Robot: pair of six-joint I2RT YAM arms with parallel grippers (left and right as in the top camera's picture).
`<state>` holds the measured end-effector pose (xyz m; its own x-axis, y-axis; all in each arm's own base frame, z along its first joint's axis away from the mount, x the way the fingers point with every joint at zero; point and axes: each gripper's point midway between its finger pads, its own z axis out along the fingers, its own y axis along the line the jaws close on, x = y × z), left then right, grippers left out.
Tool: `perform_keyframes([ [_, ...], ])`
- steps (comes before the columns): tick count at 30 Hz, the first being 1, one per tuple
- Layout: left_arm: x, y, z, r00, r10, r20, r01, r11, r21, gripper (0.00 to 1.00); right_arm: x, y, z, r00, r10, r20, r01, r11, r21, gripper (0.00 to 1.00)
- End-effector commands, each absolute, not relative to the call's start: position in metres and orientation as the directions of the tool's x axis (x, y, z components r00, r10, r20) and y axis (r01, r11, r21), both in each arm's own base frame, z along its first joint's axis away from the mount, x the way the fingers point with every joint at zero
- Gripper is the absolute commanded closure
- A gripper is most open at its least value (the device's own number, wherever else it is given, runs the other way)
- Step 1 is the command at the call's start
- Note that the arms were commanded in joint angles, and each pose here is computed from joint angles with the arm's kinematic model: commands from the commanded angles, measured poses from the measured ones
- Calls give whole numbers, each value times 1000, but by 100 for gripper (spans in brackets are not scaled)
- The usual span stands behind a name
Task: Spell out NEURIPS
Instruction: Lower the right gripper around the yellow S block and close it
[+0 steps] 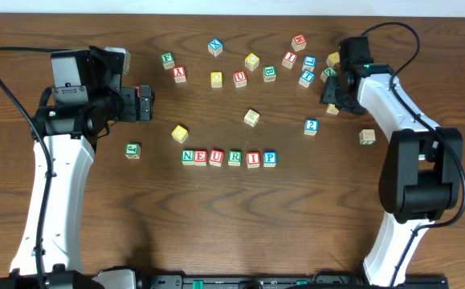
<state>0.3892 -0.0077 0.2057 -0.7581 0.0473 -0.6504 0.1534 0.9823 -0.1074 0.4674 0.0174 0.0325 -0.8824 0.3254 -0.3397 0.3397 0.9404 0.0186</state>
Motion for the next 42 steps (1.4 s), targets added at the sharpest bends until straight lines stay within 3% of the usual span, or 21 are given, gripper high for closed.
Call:
perform_keyframes([
  [1, 392, -8, 217, -740, 44, -671, 160, 981, -111, 2, 468, 27, 19, -897, 313, -312, 324, 946, 20, 34],
  [11, 392, -8, 217, -740, 44, -671, 160, 981, -111, 2, 474, 37, 19, -887, 321, -332, 327, 944, 38, 36],
  [42, 392, -8, 217, -740, 44, -671, 160, 981, -111, 2, 472, 35, 19, -888, 319, -330, 330, 944, 24, 64],
])
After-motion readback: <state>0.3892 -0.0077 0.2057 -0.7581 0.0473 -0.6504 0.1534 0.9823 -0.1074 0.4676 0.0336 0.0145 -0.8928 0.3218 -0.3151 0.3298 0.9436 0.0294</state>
